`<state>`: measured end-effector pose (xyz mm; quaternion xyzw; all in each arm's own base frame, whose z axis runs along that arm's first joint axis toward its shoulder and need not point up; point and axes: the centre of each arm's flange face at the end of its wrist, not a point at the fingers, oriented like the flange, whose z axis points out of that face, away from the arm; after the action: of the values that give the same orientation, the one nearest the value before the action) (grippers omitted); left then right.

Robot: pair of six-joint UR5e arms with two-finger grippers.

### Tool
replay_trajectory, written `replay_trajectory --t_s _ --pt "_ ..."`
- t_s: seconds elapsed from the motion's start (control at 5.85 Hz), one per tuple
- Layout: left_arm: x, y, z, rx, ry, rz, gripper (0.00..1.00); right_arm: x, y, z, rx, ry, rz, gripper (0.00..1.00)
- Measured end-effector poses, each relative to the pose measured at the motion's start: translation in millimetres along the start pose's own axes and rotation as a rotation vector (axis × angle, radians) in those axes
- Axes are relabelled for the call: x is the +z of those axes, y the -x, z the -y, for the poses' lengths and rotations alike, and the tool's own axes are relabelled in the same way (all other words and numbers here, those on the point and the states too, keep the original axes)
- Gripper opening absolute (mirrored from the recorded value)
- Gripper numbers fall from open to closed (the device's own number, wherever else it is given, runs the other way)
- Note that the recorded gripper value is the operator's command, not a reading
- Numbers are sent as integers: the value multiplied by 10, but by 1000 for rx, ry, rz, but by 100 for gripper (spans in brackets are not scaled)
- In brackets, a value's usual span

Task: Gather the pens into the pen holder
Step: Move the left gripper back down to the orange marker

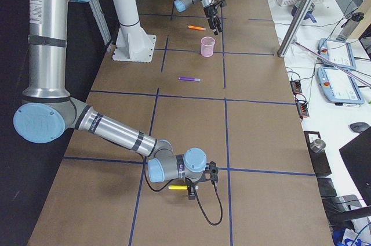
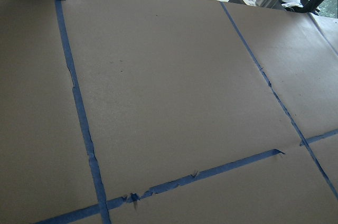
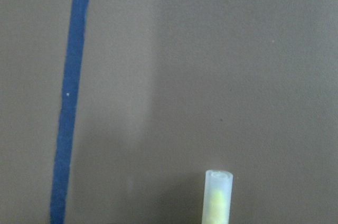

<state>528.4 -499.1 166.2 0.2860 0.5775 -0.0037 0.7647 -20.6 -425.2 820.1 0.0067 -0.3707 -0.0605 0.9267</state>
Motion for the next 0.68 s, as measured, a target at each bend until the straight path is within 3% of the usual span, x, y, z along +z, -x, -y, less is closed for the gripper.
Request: replay_trajectory --t_s 0.34,0.68 --pt "-94 214 396 -39 82 77 100 1 1 -1 1 1 2 52" --pt "-237 477 751 -103 205 141 100 1 4 -1 1 2 5 10"
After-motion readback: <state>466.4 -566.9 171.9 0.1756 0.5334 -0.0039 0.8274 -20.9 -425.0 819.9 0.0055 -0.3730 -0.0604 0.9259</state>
